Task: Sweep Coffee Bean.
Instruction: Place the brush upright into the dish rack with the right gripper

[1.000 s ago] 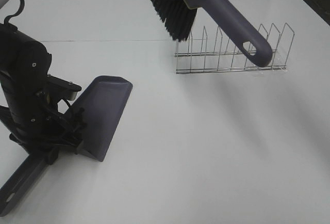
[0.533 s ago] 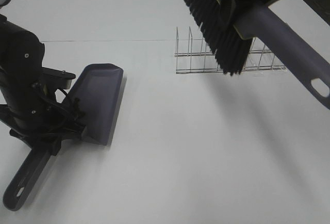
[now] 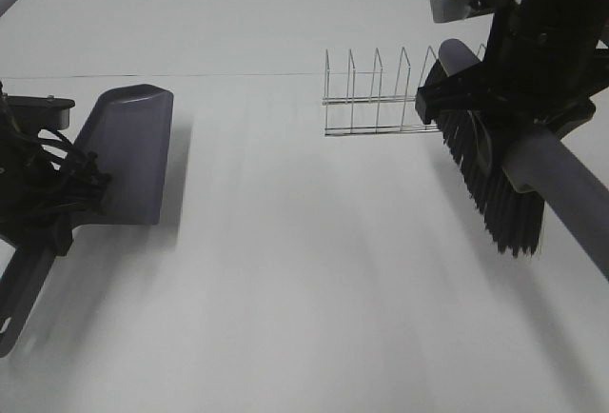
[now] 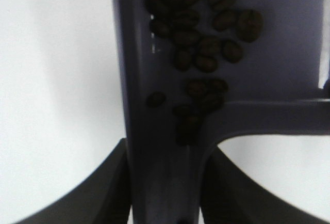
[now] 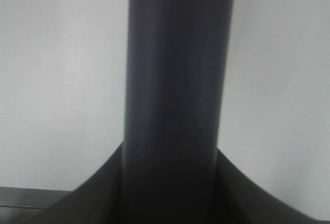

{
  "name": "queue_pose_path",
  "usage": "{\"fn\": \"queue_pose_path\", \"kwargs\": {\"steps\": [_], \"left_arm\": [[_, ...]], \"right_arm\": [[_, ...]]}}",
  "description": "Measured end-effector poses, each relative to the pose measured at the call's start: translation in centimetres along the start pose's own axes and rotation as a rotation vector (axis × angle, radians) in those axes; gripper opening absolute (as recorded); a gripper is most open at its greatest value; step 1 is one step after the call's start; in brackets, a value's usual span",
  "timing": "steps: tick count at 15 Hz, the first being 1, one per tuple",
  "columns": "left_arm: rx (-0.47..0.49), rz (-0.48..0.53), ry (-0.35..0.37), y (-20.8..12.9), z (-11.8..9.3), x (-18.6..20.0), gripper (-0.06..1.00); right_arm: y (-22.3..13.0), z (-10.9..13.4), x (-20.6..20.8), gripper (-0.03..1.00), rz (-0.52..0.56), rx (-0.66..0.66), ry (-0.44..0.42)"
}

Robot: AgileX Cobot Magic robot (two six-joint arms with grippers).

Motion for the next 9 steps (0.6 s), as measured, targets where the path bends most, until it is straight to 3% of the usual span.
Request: {"fn": "queue_pose_path", "kwargs": {"steps": [1, 4, 9], "left_arm": [[-0.007, -0.009, -0.001, 0.0, 0.1, 0.3, 0.34], [-0.012, -0.009, -0.001, 0.0, 0.1, 0.3, 0.34], [-0.035, -0.009, -0.001, 0.0, 0.1, 0.3, 0.34]], "right_arm": [[0.6, 0.5, -2.3, 0.35, 0.057, -0.026, -0.036], [3.5, 2.1, -4.9, 0.35, 0.086, -0.024, -0.048], [8.1, 3.7, -7.4, 0.35, 0.073, -0.079, 0.011]]}}
Point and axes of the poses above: a point on each arm's last joint axis where the gripper is mounted, x pointing back along that axis away from the gripper, z along the wrist's bending axis when the last joint is at zero, y = z × x, the point moved 4 cm from there along -x, pointing out along that axis toward the gripper, and after that the axes turned 6 degrees about -x, right-handed, at the moved point
